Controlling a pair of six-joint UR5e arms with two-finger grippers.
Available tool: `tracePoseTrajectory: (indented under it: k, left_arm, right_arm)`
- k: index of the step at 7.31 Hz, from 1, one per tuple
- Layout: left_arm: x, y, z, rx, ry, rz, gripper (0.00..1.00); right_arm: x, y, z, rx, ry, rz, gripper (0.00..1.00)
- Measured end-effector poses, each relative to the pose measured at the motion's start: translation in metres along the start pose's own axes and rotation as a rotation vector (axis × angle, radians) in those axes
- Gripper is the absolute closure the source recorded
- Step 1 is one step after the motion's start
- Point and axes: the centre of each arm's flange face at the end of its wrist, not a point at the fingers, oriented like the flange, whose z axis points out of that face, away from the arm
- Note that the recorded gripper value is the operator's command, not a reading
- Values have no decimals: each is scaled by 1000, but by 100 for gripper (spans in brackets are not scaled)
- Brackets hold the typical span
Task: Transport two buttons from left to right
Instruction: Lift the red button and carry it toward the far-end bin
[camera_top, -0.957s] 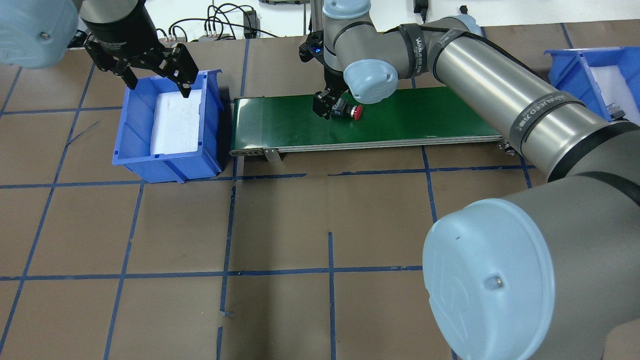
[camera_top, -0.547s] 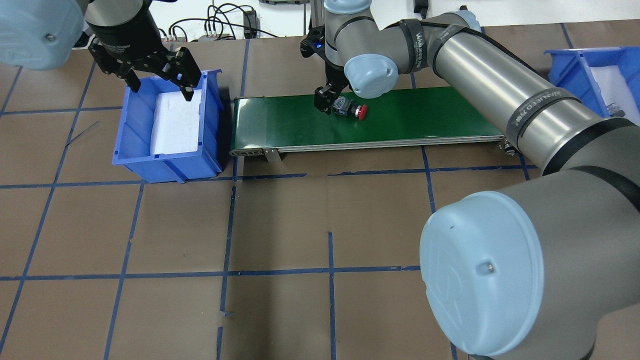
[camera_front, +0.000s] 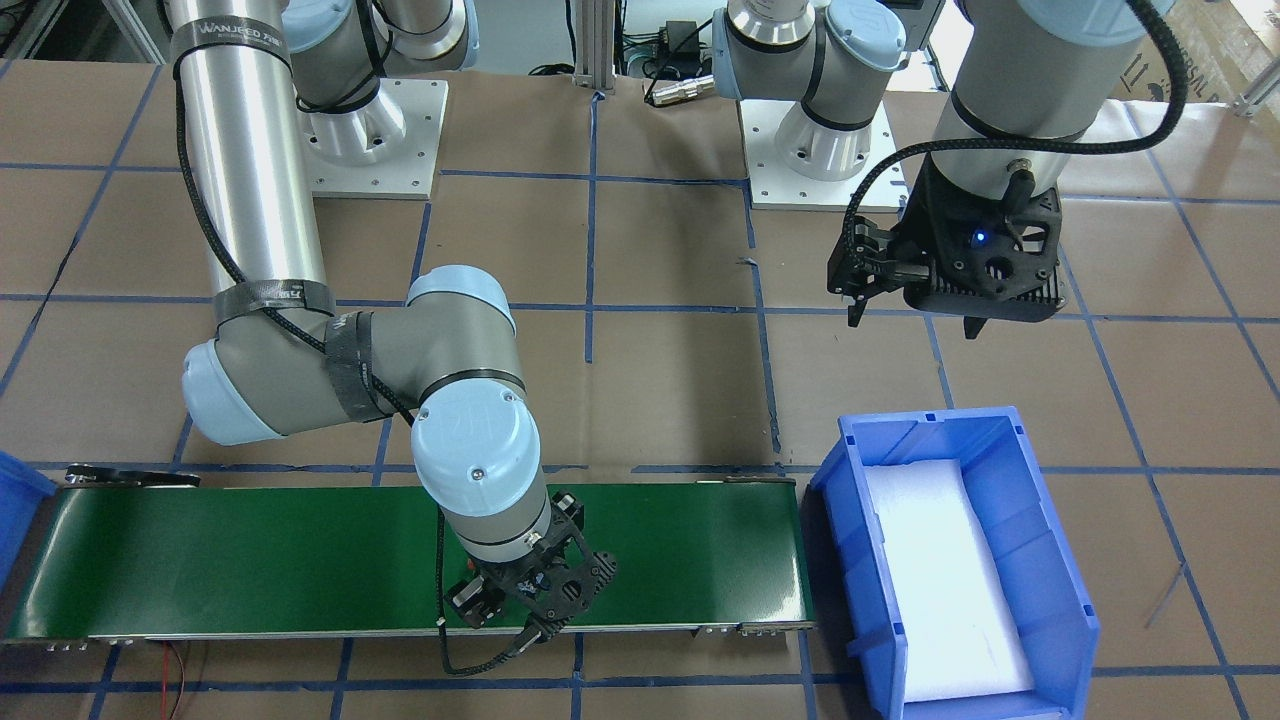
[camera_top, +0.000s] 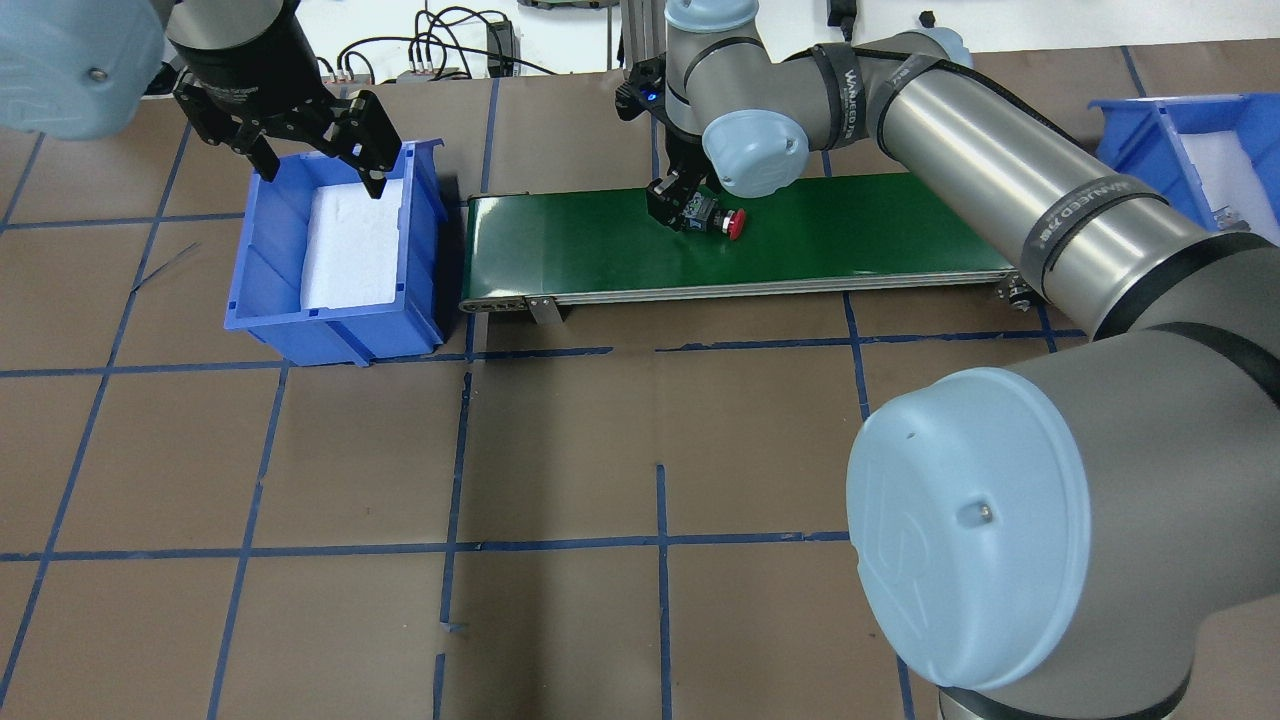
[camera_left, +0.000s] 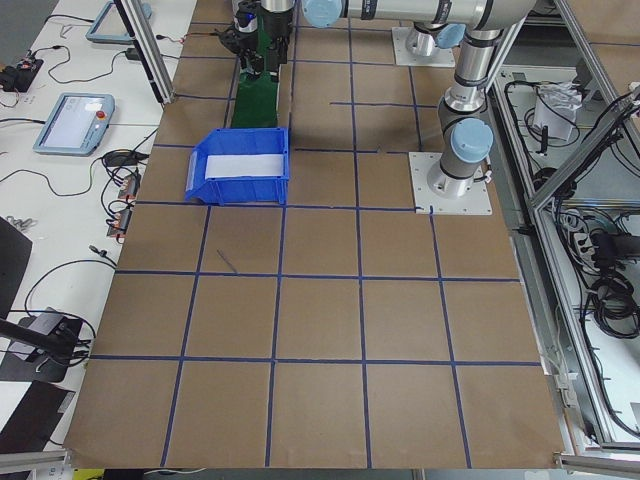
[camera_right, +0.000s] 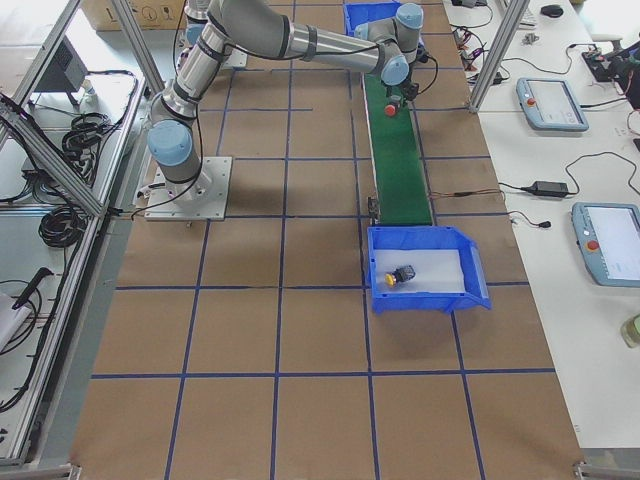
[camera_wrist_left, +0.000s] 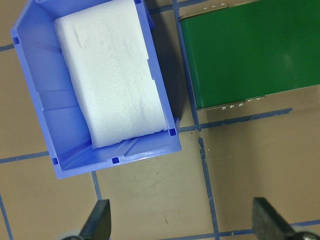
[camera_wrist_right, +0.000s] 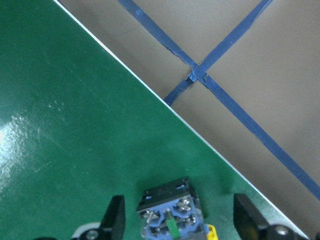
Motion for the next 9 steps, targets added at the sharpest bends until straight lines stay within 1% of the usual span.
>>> tracePoseTrajectory:
  k: [1,2,4,5,6,7,9]
  left_arm:
    - [0,0,0,0,0,0,0]
    - [0,0,0,0,0,0,0]
    - [0,-1,1,-1,1,-1,0]
    - [0,-1,1,-1,2,-2,0]
    - [0,-2,2,-2,4,-2,0]
    - [1,-2,3,-4,5,-2,0]
    - [1,-3,4,-5,6,-5,0]
  right_arm:
    - [6,4,-1,-16,19,-14,92]
    - [8,6,-2,-27,34,-24,92]
    - [9,6,-4,-32,44,-33,92]
    - [16,9,-11,-36,58,-35,92]
    - [37,20,-24,-44,84,-22,92]
    - [71,39,-43,-46,108,21,92]
    - [151,99,-80,-49,127,144,92]
